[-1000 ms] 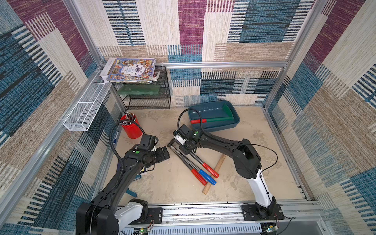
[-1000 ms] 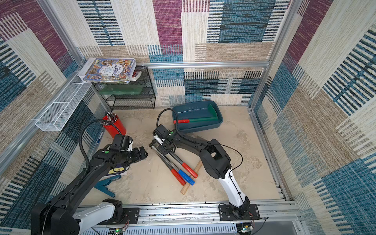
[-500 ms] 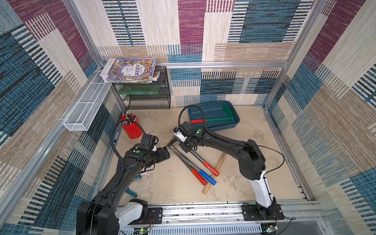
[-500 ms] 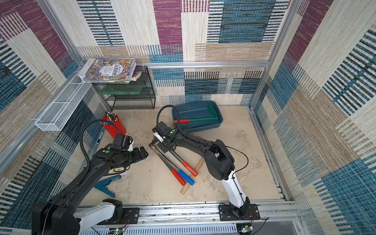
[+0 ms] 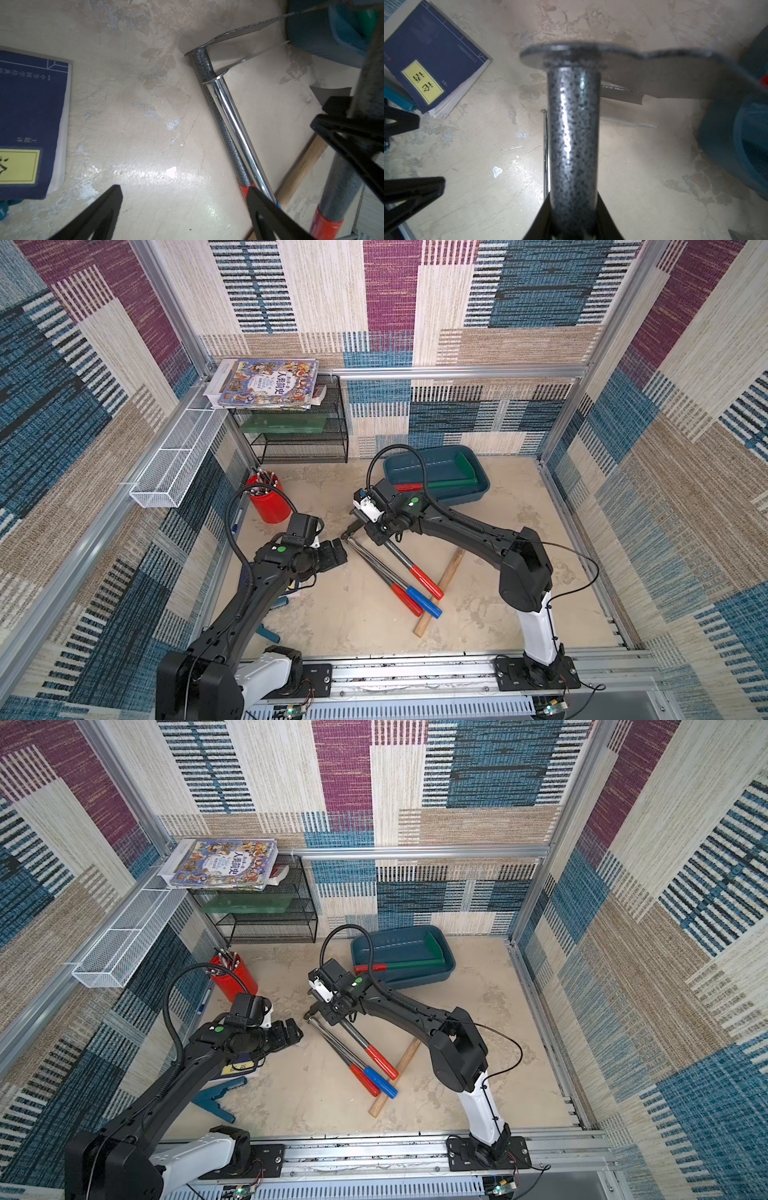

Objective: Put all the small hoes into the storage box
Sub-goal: Pick up the hoe from the center of the board, then place the hoe in the storage box.

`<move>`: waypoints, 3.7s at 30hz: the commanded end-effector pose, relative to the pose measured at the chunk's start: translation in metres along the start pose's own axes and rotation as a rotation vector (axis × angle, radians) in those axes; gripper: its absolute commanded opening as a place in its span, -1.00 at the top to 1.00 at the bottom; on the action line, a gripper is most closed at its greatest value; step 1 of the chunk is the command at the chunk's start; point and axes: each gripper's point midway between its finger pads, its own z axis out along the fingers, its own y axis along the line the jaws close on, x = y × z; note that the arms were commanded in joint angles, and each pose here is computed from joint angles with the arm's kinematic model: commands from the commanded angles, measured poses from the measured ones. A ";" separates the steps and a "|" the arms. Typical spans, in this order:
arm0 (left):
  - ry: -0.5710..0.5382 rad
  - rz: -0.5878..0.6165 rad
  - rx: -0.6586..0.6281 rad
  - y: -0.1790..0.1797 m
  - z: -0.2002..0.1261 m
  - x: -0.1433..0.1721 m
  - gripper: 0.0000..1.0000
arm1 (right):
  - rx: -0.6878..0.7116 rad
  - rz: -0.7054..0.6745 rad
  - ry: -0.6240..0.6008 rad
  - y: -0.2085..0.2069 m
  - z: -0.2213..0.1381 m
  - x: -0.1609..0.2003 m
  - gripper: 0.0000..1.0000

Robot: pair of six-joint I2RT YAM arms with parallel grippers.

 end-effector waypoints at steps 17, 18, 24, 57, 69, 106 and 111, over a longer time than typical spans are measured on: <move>-0.008 -0.005 0.025 -0.006 -0.001 -0.004 -0.94 | 0.008 0.234 -0.237 -0.034 -0.061 -0.058 1.00; -0.010 -0.001 0.026 -0.007 -0.001 -0.005 -0.94 | 0.012 0.248 -0.245 -0.037 -0.062 -0.060 1.00; -0.031 0.024 0.033 -0.009 -0.004 -0.009 -0.94 | 0.051 0.356 -0.285 -0.058 -0.071 -0.066 1.00; -0.100 0.258 0.002 -0.044 -0.009 -0.017 -0.94 | 0.200 0.999 -0.402 -0.199 -0.103 -0.067 1.00; -0.096 0.322 0.014 -0.062 -0.007 -0.015 -0.93 | 0.200 1.190 -0.405 -0.242 -0.096 -0.052 1.00; -0.071 0.330 0.006 -0.065 0.000 -0.002 -0.93 | 0.284 1.523 -0.398 -0.360 -0.059 -0.004 1.00; -0.070 0.330 0.005 -0.064 0.000 -0.002 -0.93 | 0.283 1.529 -0.410 -0.368 -0.055 -0.003 1.00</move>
